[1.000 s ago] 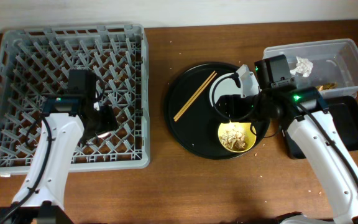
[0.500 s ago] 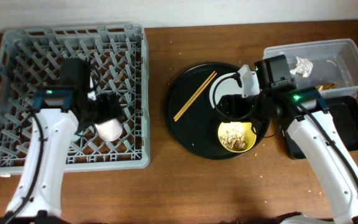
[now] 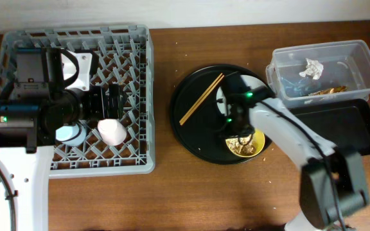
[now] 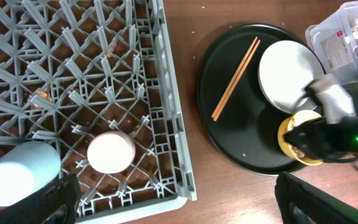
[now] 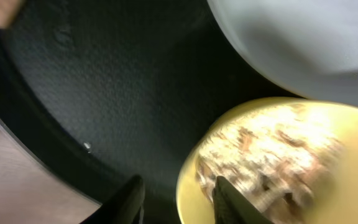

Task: Sort waste into correct bins and load items into the dishwasher rack
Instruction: 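Lift the yellow bowl with the right gripper and tip scraps onto the black tray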

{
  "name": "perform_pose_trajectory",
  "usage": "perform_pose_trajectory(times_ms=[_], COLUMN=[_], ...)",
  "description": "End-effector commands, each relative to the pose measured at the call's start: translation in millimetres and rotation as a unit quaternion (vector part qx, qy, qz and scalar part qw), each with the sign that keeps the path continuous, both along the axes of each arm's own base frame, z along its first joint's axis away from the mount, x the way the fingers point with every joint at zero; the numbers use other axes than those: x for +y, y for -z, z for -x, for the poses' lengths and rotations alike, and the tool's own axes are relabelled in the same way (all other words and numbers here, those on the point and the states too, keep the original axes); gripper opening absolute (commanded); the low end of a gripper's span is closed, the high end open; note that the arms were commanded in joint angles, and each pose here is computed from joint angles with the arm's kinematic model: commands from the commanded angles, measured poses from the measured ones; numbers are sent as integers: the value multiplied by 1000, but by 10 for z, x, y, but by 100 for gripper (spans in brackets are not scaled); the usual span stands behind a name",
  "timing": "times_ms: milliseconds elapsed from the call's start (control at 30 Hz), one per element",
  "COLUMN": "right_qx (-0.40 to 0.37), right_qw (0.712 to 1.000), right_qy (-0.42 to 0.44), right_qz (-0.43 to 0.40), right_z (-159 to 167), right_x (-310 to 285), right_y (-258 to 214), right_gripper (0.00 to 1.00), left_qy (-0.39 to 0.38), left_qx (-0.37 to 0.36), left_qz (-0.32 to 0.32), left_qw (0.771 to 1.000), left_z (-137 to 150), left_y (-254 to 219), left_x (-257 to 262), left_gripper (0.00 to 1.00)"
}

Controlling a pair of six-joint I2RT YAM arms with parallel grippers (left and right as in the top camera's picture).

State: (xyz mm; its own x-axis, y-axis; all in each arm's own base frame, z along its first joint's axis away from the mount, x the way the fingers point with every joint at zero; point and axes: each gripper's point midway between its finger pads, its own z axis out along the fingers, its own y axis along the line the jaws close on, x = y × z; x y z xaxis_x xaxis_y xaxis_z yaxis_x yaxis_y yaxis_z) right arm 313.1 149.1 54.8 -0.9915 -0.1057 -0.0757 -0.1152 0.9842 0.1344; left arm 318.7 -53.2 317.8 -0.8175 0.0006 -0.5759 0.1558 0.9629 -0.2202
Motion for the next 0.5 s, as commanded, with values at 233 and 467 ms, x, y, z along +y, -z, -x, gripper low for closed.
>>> perform_pose_trajectory(times_ms=[233, 467], right_qx=[-11, -120], right_qw=[998, 963], right_qy=[51, 126], right_qz=[16, -205], right_z=[-39, -340], right_x=[-81, -943], right_y=[-58, -1100], right_gripper=[4, 4], left_qy=[13, 13], left_qx=[-4, -5], left_qz=[0, 0], left_qw=[1000, 1000], left_z=[3, 2], left_y=[-23, -25], left_x=[-21, -21], left_gripper=[99, 99])
